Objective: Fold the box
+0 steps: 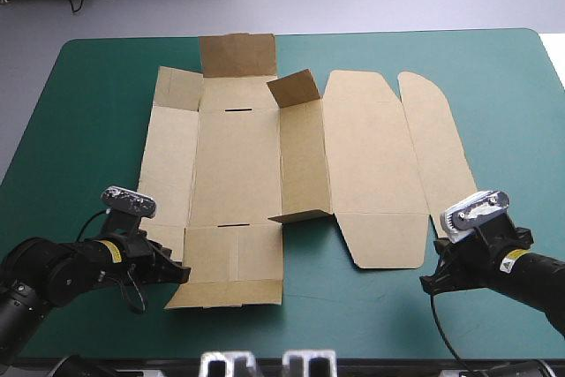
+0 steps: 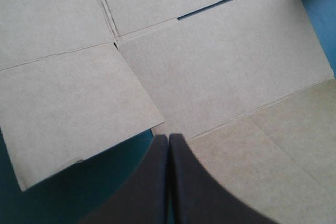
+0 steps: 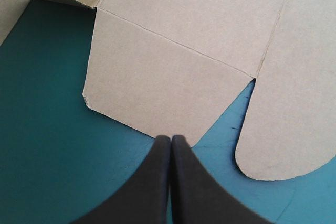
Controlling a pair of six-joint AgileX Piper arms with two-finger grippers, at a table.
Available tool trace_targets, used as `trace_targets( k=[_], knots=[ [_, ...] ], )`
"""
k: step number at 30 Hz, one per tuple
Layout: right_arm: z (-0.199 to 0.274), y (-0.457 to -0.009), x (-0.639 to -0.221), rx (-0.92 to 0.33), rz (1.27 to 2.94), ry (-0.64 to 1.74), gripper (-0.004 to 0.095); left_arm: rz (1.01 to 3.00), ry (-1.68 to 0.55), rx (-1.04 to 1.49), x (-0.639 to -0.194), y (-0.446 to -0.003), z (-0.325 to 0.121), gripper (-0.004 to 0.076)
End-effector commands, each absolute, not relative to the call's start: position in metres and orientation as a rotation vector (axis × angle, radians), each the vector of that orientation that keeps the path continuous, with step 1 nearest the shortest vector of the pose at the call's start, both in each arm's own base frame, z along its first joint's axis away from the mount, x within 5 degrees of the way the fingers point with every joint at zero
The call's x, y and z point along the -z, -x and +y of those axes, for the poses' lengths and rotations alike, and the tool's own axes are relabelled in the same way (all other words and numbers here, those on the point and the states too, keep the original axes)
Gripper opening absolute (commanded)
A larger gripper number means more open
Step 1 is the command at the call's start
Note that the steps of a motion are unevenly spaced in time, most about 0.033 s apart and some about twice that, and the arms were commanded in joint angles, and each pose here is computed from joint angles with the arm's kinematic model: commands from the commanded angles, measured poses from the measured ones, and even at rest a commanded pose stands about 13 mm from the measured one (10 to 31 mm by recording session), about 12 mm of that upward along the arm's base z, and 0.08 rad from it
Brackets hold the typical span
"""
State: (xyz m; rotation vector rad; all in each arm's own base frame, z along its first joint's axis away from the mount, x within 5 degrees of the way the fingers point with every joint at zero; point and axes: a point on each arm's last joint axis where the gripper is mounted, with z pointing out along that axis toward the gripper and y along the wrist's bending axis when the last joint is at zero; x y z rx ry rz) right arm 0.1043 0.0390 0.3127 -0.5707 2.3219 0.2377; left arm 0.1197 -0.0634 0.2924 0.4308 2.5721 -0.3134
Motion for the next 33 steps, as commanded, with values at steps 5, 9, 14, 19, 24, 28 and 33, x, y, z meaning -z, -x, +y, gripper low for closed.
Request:
trace_targets(
  k=[5,9,14,19,24,28,33],
  knots=[
    [0.04,-0.108,-0.326,-0.247,2.249,0.546,-0.002,2.502,-0.418,0.342,-0.304,-0.123,-0.066,-0.001],
    [0.04,-0.109,-0.326,-0.246,2.247,0.545,-0.002,2.501,-0.417,0.342,-0.305,-0.123,-0.066,-0.001],
    [0.04,-0.109,-0.326,-0.246,2.245,0.544,-0.002,2.477,-0.412,0.347,-0.306,-0.125,-0.066,-0.001],
    [0.04,-0.109,-0.326,-0.245,2.243,0.543,-0.002,2.447,-0.396,0.377,-0.311,-0.128,-0.069,-0.001],
    [0.04,-0.109,-0.326,-0.245,2.243,0.543,-0.002,2.45,-0.433,0.404,-0.33,-0.14,-0.078,-0.001],
    [0.04,-0.109,-0.326,-0.245,2.243,0.543,-0.002,2.409,-0.504,0.387,-0.346,-0.161,-0.088,-0.0009],
    [0.04,-0.109,-0.326,-0.245,2.243,0.543,-0.002,2.443,-0.569,0.371,-0.354,-0.194,-0.097,0.0015]
  ],
)
